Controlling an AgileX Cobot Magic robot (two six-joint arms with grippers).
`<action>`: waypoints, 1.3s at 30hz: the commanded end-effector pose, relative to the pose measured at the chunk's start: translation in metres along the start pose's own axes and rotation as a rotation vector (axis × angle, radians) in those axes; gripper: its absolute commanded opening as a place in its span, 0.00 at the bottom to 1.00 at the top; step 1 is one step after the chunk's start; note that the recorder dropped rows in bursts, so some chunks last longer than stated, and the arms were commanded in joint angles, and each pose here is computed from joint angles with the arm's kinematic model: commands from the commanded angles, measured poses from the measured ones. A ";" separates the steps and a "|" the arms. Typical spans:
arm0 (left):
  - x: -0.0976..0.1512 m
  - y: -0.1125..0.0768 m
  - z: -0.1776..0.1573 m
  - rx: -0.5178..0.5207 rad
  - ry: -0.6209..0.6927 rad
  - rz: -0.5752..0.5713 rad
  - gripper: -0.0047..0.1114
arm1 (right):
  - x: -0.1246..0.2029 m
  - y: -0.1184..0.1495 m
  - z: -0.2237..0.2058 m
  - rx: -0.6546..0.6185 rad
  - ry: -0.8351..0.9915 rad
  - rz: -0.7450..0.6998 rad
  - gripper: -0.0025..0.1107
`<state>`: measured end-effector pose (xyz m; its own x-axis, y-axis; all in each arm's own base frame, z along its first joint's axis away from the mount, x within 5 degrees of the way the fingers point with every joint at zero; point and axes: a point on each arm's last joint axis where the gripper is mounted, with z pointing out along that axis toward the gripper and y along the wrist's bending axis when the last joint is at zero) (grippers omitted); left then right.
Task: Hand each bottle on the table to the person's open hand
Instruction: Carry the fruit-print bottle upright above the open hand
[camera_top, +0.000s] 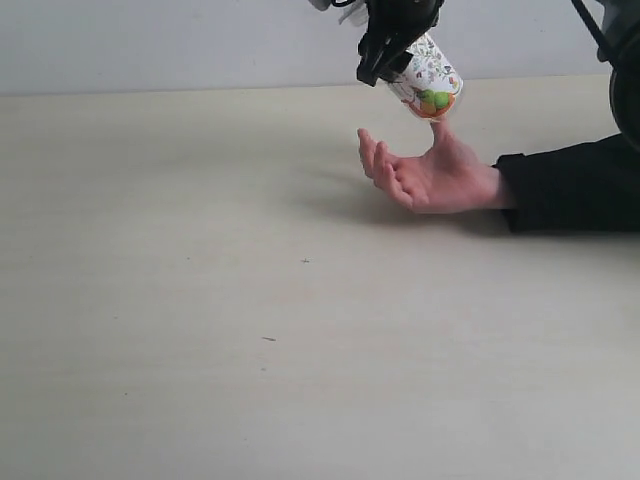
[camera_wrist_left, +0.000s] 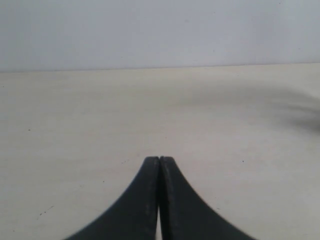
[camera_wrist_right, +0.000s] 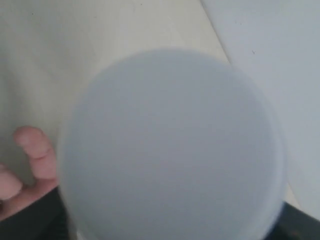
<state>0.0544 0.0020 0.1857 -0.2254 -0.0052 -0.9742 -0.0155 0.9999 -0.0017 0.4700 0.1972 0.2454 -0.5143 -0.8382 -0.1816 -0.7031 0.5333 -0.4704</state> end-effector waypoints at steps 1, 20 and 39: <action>0.001 0.000 0.000 0.005 -0.005 -0.005 0.06 | 0.008 -0.005 0.000 -0.016 0.045 0.020 0.03; 0.001 0.000 0.000 0.005 -0.005 -0.005 0.06 | 0.008 -0.005 0.000 -0.018 0.044 0.100 0.03; 0.001 0.000 0.000 0.005 -0.005 -0.005 0.06 | 0.008 -0.004 0.000 -0.021 0.043 0.258 0.02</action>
<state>0.0544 0.0020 0.1857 -0.2254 -0.0052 -0.9742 -0.0155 0.9999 -0.0017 0.4681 0.1921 0.2414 -0.6733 -0.7022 -0.2314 -0.5920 0.6995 -0.4002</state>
